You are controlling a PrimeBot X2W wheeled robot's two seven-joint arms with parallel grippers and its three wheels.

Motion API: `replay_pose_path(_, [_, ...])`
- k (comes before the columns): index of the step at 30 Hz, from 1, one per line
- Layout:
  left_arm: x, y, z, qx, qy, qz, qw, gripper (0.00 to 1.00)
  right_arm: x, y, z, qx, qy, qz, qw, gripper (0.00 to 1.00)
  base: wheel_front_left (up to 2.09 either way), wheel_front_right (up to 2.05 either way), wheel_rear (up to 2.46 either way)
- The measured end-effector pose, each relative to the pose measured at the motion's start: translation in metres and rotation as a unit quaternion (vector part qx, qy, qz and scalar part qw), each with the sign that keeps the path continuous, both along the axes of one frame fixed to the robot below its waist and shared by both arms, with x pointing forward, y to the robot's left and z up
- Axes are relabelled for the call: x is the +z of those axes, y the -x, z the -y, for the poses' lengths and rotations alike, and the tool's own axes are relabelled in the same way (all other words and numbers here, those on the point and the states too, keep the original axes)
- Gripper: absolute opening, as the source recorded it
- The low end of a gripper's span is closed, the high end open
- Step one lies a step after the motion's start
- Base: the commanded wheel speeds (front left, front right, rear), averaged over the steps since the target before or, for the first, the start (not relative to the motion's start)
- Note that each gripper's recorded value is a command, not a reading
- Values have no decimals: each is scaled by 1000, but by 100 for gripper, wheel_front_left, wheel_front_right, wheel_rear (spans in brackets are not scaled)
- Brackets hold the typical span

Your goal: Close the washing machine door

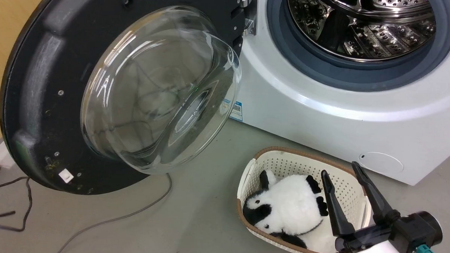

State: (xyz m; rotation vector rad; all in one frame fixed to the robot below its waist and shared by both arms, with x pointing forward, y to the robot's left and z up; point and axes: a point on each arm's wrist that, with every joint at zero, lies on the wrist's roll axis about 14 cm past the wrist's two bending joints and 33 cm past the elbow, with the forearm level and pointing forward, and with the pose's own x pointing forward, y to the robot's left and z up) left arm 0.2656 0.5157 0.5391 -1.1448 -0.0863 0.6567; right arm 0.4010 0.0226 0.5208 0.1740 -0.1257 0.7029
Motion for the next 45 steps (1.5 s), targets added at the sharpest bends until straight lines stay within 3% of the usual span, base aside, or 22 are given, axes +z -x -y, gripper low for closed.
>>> replay_pose_path(7, [-4,-28,48,-133,55,10,990,0,2,2,-3,4,0,3,1000,100,0,0,0])
replay_pose_path(18, [-12,-13,89,-236,70,-2,969,0,13,9,-8,9,-7,11,1000,100,0,0,0])
replay_pose_path(25, [-10,-16,147,-339,74,5,938,0,20,13,-1,-5,-11,17,1000,100,0,0,0])
replay_pose_path(36, [-11,-24,264,-497,91,2,863,0,22,11,25,-47,-10,17,999,100,0,0,0])
replay_pose_path(38, [-11,-30,296,-536,95,2,839,0,20,10,35,-63,-7,16,998,100,0,0,0])
replay_pose_path(45, [-22,-43,357,-606,115,-2,787,0,16,9,70,-115,-4,10,993,100,0,0,0])
